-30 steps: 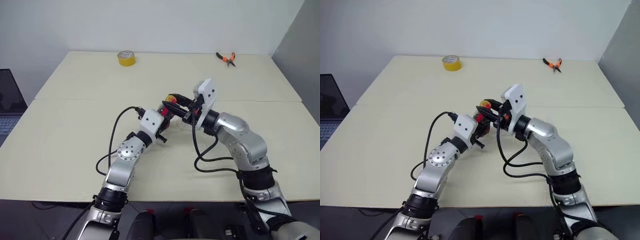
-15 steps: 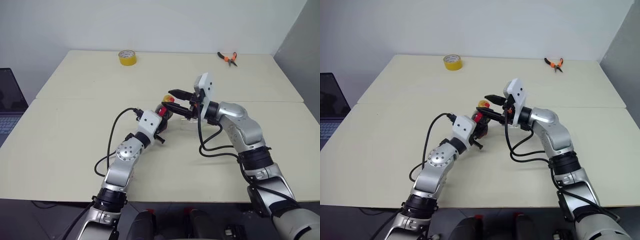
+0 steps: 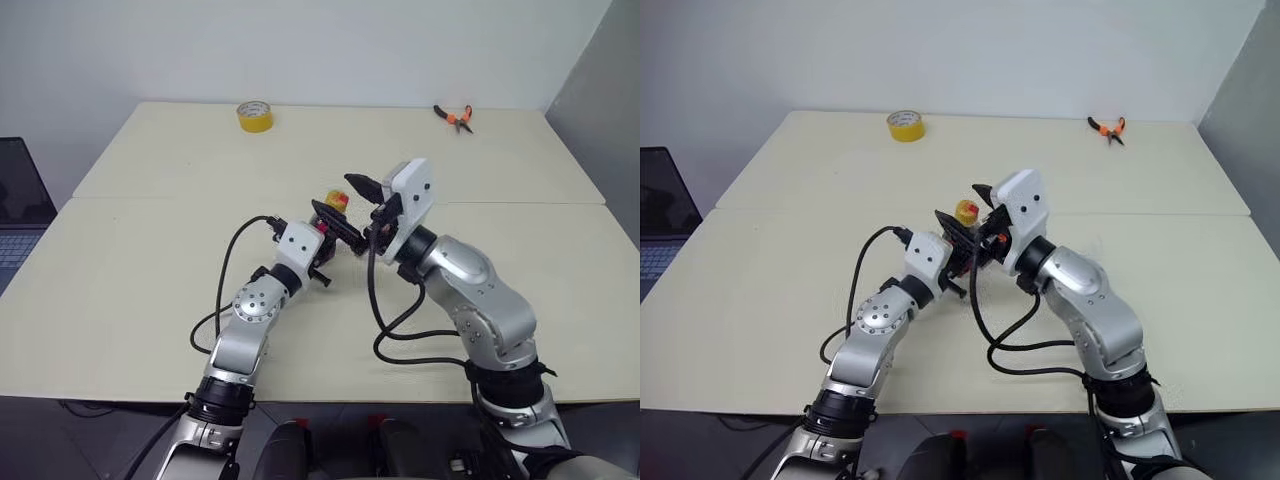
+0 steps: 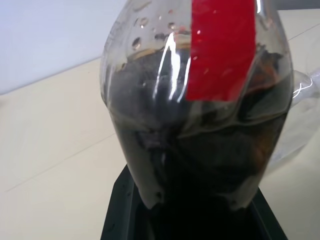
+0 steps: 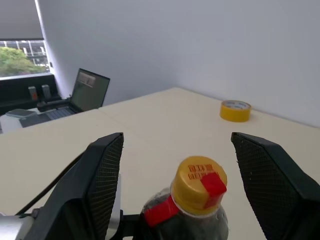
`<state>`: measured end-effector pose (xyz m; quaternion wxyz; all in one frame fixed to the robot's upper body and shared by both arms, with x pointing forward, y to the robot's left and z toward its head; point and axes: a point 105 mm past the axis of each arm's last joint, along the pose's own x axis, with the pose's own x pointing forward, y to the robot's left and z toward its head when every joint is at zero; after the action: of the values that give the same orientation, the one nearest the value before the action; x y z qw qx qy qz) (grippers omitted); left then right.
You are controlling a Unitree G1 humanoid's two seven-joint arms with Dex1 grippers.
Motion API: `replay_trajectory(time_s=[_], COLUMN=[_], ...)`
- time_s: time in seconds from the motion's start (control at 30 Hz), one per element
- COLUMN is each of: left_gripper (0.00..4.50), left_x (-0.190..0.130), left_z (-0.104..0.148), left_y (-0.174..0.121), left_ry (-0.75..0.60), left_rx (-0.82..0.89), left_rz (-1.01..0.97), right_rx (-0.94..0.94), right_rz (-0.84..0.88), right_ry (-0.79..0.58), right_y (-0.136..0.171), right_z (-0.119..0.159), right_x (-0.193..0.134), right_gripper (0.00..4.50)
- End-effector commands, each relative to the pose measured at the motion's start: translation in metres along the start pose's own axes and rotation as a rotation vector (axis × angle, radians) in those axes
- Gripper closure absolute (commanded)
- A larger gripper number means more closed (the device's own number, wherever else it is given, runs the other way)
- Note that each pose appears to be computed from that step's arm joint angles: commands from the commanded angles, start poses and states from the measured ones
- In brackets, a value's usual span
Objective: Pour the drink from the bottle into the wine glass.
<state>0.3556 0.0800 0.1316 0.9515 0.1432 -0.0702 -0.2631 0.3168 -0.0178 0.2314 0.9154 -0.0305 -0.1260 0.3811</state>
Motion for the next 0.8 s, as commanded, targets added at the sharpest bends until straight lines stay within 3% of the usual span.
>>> replay_trajectory(time_s=[0.03, 0.43, 0.8], left_gripper=[3.81, 3.81, 3.83], left_x=[0.003, 0.001, 0.002], left_z=[0.024, 0.023, 0.022], left_y=[0.002, 0.002, 0.005], left_ry=[-0.095, -0.094, -0.091], left_rx=[0.016, 0.011, -0.001], left_rz=[0.005, 0.010, 0.026], right_rx=[-0.056, 0.015, -0.018], right_rz=[-0.026, -0.135, -0.207], right_ry=[-0.019, -0.026, 0.071], right_y=[-0.003, -0.025, -0.046], right_z=[0.006, 0.004, -0.013], right_x=[0.002, -0.003, -0.032], right_gripper=[0.82, 0.82, 0.82])
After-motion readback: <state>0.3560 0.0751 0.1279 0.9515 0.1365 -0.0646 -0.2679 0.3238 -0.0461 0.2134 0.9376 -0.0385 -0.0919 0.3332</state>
